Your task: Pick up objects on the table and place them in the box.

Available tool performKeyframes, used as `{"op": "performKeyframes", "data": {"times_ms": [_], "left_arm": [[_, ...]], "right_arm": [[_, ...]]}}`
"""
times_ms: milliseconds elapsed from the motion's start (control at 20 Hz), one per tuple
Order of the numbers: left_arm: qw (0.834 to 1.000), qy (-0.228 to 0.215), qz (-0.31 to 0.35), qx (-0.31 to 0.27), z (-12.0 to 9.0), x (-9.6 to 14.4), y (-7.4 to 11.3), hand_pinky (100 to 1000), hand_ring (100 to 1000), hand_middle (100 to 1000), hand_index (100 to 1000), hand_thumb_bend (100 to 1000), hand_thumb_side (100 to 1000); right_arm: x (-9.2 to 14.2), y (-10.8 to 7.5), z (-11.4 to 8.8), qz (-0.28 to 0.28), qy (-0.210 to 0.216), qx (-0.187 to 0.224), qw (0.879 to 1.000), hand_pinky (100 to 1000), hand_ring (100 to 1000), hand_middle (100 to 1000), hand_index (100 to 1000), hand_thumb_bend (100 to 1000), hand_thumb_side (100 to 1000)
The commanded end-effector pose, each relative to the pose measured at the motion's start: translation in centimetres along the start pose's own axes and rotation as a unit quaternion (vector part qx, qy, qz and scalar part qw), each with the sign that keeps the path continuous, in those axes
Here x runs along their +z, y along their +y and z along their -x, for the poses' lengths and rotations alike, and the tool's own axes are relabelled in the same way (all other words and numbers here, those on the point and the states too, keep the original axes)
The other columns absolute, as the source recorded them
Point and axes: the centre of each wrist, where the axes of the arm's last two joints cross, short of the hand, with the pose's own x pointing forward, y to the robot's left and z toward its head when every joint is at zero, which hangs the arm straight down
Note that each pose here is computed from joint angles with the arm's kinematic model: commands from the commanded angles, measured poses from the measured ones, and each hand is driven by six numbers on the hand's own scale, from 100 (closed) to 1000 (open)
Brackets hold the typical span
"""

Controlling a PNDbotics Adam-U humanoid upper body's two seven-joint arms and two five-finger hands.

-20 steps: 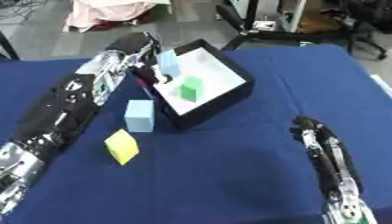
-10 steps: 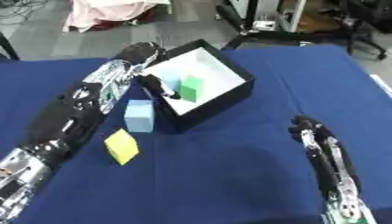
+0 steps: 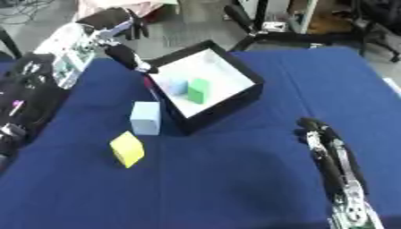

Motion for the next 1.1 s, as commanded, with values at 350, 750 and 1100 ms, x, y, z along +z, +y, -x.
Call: {"op": "performKeyframes", "data": {"times_ms": [350, 750, 1100], "left_arm": [[0.985, -0.042, 0.162, -0.036, 0.4, 3.5, -0.1, 730, 591, 594, 760, 657, 431], [0.972, -0.050, 0.227, -0.019, -0.4, 2.3, -3.4, 723, 592, 602, 768, 676, 418], [0.987, -0.016, 0.160, -0.018, -1.3, 0.6, -5.9, 748, 644, 670, 820, 720, 425]], "right_arm": [[-0.2, -0.9, -0.4, 0.005, -0.008, 0.014, 1.000, 807, 763, 748, 792, 100, 736], [-0.2, -0.8, -0.5, 0.005, -0.008, 0.013, 1.000, 807, 763, 748, 792, 100, 736], [-0.3, -0.7, -0.5, 0.004, -0.009, 0.011, 1.000, 807, 763, 748, 792, 100, 735]]}}
